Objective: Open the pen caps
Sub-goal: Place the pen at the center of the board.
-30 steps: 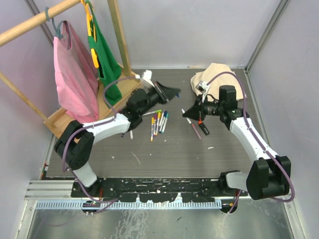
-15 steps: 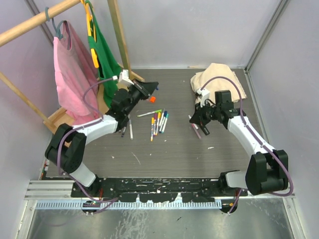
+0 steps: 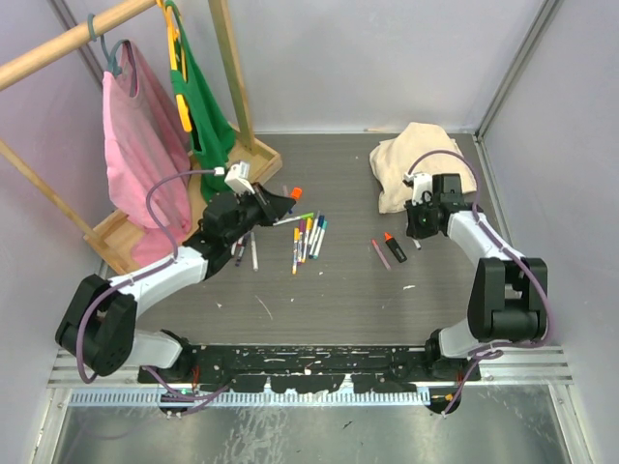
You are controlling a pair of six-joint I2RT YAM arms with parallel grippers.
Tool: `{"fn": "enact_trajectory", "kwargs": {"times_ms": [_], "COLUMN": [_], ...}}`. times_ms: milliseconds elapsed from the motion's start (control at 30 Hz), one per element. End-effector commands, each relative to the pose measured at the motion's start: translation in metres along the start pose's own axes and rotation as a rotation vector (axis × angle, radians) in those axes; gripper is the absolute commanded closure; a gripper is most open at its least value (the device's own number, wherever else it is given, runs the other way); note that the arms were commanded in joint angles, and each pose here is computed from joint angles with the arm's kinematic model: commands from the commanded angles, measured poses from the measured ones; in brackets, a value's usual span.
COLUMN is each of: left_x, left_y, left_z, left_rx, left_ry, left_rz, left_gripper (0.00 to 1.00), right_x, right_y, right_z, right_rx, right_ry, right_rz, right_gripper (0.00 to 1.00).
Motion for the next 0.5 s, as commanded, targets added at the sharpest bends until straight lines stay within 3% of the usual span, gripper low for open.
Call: {"fn": "enact_trajectory", "kwargs": {"times_ms": [0,467], "left_x": [0.000,0.010], "left_y": [0.013,0.026], "left_z": [-0.006,-0.028], "left_rx": [0.034,0.085], "left_ry": [-0.059,-0.057], "left_rz": [-0.024,-0.015], "left_gripper": [1.00,1.00], "right_x": [-0.019,-0.015], "right_y": [-0.007,-0.048], "right_z": [0.019,0.027], "right_rx": [-0.028,0.075], "right_ry": [0.018,-0.034], "right_rz": [-0.087,0.025], "right_gripper": [0.99,0.91]}}
Point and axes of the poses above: each gripper's point midway between its finger pads, its own y axis back along the fingers, its own x axis along the line the jaws close on, z = x × y, the point moved 3 cm from there along y, back along the fingers, and after that the axes turned 8 degrees about -y, right-handed, at the moved point
